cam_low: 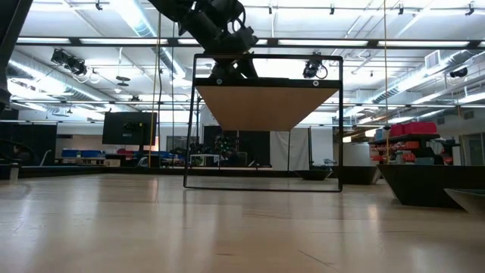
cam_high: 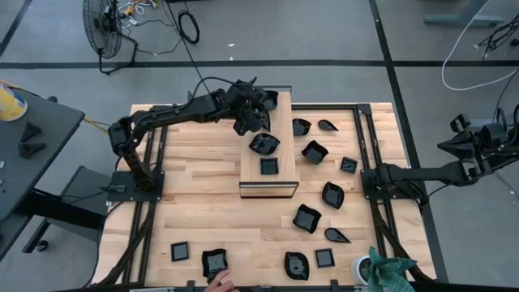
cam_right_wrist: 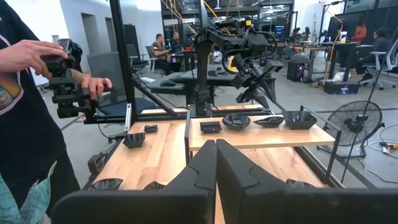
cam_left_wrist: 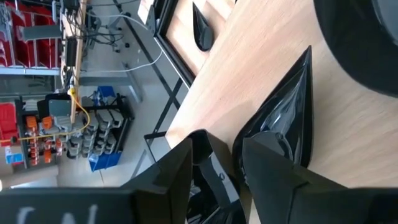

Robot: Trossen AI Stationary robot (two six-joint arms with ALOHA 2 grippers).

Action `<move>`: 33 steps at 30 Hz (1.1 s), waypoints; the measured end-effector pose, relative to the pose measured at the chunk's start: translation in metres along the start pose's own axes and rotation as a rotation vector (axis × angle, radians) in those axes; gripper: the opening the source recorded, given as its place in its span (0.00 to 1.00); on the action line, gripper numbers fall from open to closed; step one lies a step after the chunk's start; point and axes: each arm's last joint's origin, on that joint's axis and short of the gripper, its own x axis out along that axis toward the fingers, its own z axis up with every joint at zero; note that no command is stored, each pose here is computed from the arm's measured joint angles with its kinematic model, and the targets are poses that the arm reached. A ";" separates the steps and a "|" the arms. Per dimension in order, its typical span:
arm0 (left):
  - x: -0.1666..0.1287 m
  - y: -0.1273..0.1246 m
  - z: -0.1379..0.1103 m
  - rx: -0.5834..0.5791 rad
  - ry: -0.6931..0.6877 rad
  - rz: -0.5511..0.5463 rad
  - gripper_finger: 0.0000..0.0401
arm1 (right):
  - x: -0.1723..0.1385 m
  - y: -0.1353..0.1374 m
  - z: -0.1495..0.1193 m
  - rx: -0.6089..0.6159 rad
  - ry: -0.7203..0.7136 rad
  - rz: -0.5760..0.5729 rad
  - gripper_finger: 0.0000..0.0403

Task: Pick & Place Mini shaped plates
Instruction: Stack the drop-shaped plate on top of the drop-shaped plate on the shelf

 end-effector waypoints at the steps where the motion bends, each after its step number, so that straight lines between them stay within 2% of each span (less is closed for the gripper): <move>1: 0.000 0.000 0.001 0.001 0.001 0.000 0.36 | 0.000 0.000 0.000 0.000 0.000 0.000 0.03; 7: -0.005 0.002 0.004 -0.030 0.010 0.019 0.36 | 0.000 0.000 0.000 0.000 0.000 0.000 0.03; 10: -0.006 0.001 0.003 -0.076 0.008 0.006 0.36 | 0.000 0.000 0.000 0.000 0.000 0.000 0.03; 16: -0.006 -0.003 -0.001 -0.082 0.025 -0.039 0.34 | 0.000 0.000 0.000 0.000 -0.001 0.000 0.03; 20: -0.005 -0.002 -0.006 -0.089 0.035 -0.041 0.26 | 0.000 0.000 0.000 0.000 0.000 0.000 0.03; 27: -0.004 -0.003 -0.009 -0.096 0.028 -0.052 0.04 | 0.000 0.000 0.000 0.000 0.000 0.000 0.03; 29: 0.001 -0.005 -0.010 -0.108 0.033 -0.066 0.02 | 0.000 0.000 0.000 0.000 0.000 0.000 0.03; 33: 0.007 -0.008 -0.014 -0.123 0.069 -0.082 0.03 | 0.000 0.000 0.000 0.000 0.000 0.000 0.03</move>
